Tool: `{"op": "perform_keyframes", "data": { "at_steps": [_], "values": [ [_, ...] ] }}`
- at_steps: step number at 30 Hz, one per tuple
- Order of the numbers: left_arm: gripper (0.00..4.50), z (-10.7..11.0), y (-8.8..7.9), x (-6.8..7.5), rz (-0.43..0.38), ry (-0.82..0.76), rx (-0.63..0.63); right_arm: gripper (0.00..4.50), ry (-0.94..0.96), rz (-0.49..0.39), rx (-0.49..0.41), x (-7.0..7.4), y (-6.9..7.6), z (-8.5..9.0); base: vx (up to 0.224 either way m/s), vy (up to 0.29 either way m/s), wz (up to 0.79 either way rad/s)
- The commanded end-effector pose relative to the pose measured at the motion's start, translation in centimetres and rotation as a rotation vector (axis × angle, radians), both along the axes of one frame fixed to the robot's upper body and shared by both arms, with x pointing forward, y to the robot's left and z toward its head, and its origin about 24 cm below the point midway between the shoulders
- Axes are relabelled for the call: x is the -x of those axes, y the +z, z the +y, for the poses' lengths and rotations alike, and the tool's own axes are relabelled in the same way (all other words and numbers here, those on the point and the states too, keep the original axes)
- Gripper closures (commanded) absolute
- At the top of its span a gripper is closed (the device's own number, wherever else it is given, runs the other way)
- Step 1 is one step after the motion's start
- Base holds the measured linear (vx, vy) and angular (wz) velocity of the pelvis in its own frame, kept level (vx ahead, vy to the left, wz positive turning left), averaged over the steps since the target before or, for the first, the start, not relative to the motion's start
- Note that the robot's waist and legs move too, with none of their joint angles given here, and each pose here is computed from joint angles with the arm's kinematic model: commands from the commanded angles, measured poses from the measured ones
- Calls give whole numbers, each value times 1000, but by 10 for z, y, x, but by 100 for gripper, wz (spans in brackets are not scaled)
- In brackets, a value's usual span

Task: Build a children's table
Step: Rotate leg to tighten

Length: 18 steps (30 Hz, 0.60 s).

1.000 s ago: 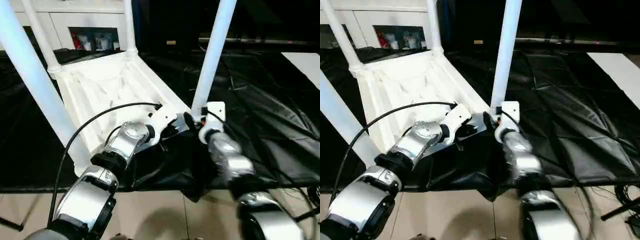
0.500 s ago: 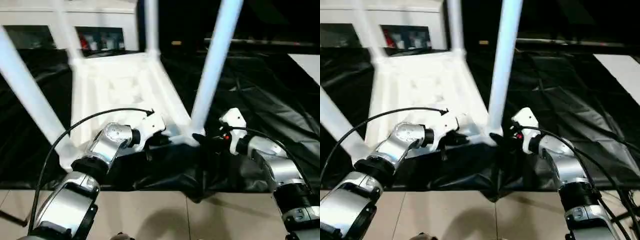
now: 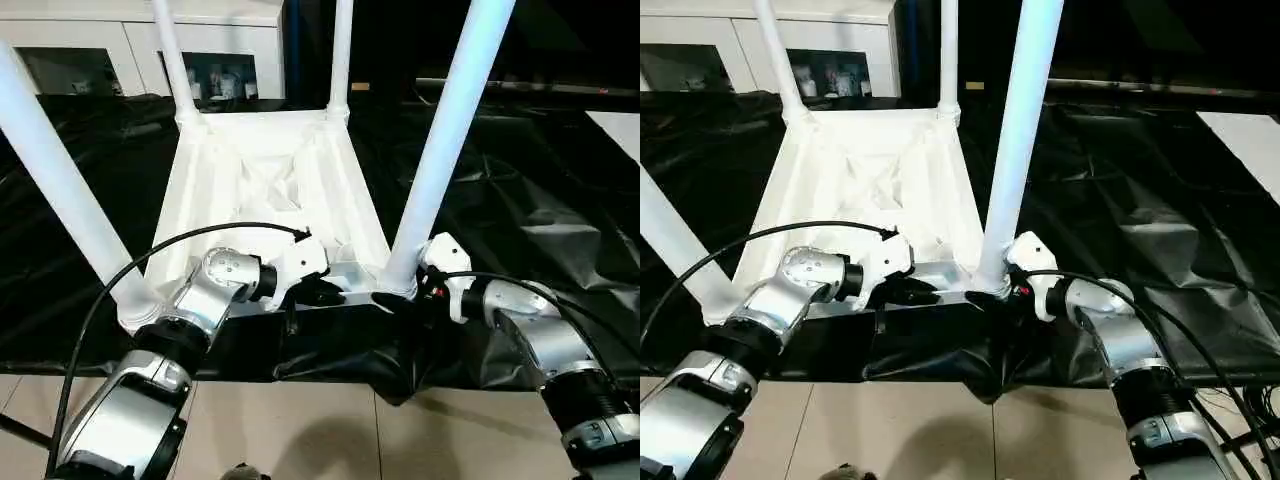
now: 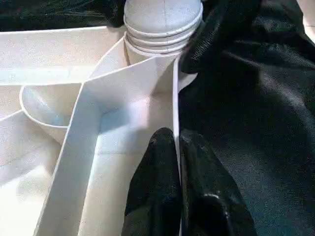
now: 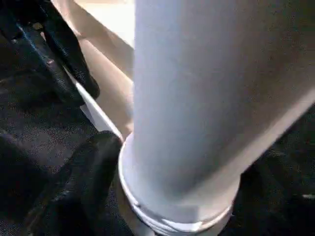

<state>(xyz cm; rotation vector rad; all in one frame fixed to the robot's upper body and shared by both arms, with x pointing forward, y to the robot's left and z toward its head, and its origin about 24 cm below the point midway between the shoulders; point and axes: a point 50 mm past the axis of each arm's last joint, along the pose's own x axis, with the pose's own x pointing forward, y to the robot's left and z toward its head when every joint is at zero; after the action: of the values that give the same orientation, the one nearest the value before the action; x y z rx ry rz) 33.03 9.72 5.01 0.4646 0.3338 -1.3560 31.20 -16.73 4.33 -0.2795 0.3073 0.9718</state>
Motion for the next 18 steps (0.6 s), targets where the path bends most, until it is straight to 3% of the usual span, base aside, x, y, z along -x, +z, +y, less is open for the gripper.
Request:
{"op": "perform_keyframes", "data": {
  "at_steps": [1, 10, 18],
  "values": [
    [450, -13, 2, 6, 3, -83, 28, 109, 11, -17, -24, -4, 8, 6, 0, 0, 0],
    [450, -12, 2, 7, 14, -91, 27, 171, 50, 1, -94, 1, 9, 8, 0, 0, 0],
    [450, -9, 0, 7, 20, -85, 18, 176, 25, 28, -111, 2, 2, 8, 0, 0, 0]
  ]
}}
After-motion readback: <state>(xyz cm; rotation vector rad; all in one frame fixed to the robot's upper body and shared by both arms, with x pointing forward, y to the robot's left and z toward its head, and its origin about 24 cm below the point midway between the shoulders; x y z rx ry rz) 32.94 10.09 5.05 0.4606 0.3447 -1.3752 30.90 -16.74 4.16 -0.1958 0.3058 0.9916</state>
